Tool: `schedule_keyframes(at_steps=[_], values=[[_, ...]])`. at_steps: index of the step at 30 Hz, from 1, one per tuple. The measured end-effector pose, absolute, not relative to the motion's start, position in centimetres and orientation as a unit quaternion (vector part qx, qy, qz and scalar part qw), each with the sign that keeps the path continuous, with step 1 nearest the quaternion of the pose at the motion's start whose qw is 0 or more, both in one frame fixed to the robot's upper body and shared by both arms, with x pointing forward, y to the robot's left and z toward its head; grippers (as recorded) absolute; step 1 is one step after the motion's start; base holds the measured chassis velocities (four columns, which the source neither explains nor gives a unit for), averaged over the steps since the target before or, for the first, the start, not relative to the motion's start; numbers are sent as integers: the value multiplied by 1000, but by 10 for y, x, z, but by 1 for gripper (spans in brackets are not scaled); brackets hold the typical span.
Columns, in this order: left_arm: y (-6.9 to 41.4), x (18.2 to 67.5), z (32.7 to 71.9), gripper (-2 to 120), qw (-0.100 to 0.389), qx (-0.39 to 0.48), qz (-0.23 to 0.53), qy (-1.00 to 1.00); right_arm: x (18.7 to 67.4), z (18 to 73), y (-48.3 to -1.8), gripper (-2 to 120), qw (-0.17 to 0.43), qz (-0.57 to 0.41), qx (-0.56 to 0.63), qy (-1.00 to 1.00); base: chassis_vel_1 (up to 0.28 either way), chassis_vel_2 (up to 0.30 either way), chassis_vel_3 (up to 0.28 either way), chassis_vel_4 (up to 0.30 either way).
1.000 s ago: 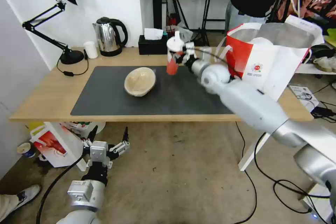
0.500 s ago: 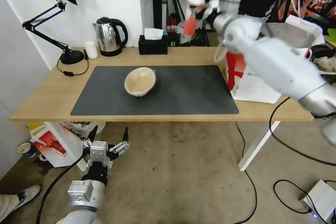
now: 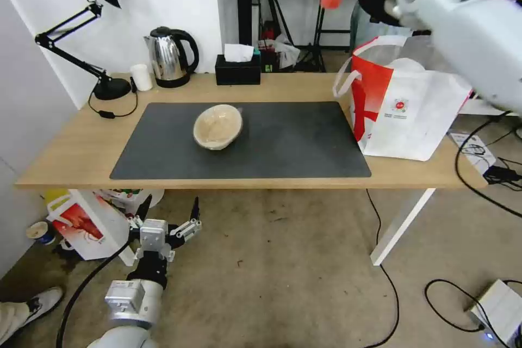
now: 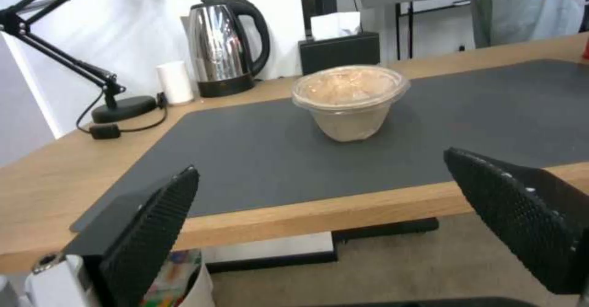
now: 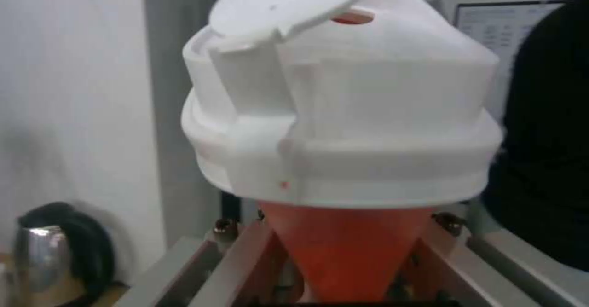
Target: Pick up the trash from the table and place it into the takeout bag.
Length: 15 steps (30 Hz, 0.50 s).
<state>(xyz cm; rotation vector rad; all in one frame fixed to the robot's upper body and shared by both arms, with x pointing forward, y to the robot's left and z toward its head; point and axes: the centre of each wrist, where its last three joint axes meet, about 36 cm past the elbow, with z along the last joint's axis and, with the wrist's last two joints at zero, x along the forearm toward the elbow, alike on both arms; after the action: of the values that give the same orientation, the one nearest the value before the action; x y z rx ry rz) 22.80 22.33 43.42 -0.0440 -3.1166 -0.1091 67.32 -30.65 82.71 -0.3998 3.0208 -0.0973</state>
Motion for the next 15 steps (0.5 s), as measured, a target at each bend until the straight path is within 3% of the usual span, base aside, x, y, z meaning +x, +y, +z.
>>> schedule_keyframes(at_steps=[15], values=[[223, 228, 434, 100, 11, -14, -35, -999, 658, 800, -402, 6, 11, -52, -37, 998, 0, 0, 0, 0]])
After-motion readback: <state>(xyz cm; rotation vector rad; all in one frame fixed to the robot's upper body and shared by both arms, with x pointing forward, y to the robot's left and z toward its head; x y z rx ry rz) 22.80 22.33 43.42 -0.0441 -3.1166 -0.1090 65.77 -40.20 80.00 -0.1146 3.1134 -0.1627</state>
